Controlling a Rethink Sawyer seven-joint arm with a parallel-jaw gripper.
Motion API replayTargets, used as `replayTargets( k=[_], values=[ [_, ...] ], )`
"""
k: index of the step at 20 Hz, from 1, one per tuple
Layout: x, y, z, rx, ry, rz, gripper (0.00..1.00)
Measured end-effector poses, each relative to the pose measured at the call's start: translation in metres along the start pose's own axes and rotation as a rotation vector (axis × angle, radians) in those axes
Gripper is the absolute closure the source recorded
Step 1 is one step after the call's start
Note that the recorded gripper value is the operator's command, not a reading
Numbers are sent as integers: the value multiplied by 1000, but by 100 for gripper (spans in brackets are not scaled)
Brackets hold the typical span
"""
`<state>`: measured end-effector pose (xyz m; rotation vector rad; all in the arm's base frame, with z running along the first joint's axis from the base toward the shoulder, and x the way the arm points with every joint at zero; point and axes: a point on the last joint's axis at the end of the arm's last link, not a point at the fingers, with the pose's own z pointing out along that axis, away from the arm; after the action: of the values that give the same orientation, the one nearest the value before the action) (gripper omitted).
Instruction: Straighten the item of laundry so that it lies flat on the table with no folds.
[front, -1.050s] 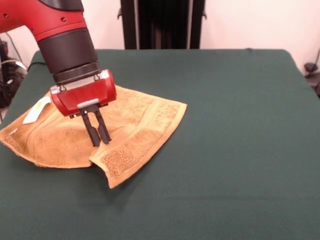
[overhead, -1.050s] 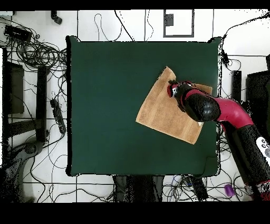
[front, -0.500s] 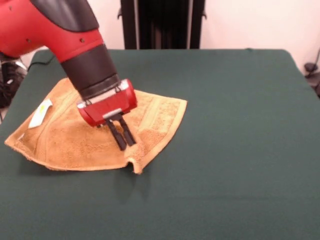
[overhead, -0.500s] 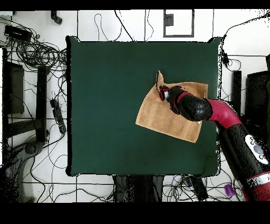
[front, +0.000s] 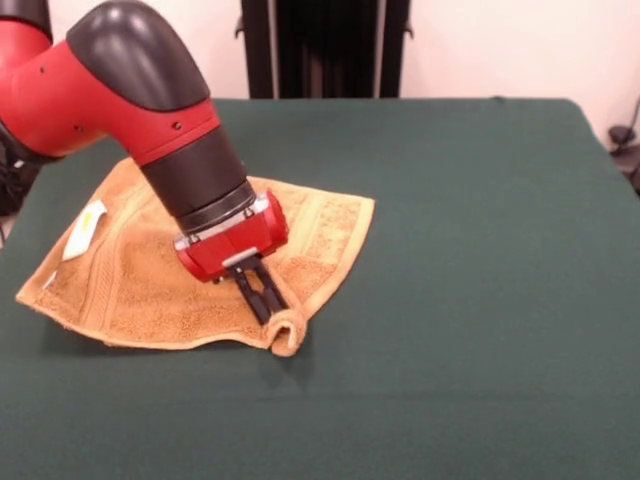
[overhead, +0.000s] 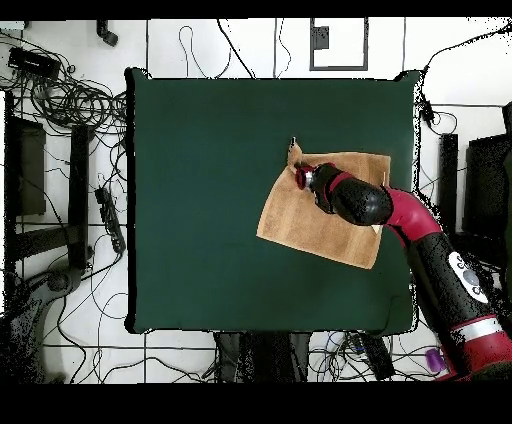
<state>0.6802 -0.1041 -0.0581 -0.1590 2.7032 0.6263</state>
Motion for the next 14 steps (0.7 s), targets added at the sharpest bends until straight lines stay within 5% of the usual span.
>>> replayTargets(
  k=[4, 5, 14],
  values=[
    [-3, 0, 2, 7, 1, -4, 100],
    [-4, 1, 3, 11, 3, -7, 0],
    [-19, 20, 12, 53, 21, -74, 0]
  ],
)
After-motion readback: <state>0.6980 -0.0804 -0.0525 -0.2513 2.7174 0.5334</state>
